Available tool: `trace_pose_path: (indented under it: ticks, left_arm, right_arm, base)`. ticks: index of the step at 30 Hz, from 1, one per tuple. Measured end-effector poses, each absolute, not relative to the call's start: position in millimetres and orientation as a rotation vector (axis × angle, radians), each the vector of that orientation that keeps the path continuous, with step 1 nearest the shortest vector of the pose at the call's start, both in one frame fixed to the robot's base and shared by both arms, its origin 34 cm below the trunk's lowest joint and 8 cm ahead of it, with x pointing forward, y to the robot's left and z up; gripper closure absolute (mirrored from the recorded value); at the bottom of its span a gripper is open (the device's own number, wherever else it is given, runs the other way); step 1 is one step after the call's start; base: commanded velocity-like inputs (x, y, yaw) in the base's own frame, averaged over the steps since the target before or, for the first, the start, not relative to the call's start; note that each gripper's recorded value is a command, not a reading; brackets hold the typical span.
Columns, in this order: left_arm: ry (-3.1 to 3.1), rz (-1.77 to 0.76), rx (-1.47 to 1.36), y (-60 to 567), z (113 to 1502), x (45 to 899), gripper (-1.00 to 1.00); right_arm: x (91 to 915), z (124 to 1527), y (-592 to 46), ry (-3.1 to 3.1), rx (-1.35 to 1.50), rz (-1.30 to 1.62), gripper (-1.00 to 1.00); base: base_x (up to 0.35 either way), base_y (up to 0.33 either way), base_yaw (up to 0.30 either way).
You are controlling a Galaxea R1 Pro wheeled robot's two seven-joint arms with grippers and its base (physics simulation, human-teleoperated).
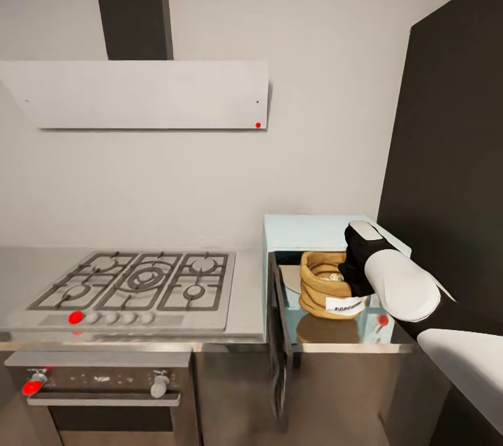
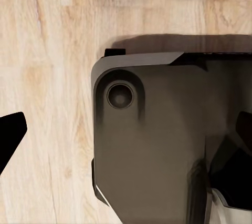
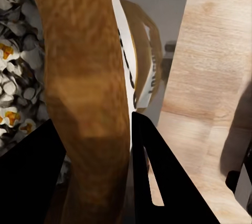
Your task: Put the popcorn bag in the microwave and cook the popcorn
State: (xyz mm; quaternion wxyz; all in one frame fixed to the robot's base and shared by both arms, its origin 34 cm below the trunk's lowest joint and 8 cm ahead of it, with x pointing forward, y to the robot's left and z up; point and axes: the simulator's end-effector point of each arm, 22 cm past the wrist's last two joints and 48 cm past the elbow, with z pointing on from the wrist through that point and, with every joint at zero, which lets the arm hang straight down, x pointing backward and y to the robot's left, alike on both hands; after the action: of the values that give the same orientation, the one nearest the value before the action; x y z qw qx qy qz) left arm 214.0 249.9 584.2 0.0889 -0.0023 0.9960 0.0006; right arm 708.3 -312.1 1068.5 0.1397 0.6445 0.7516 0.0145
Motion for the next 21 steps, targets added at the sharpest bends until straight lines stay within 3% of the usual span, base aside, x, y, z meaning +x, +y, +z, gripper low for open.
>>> trace_pose_path:
  ticks: [9,21]
  left_arm:
    - [2.964,0.0,-0.007,248.8,584.2,214.0,-1.0]
    - [2.963,-0.003,-0.003,247.4,584.3,213.9,-1.0]
  right_arm:
    - [708.3,1068.4,-311.9,2.172,1.863,0.043,1.0]
    - [707.3,1067.1,-308.7,2.182,1.868,0.053,1.0]
  base:
    - [0.014,0.0,0.0]
    - [0.137,0.0,0.0]
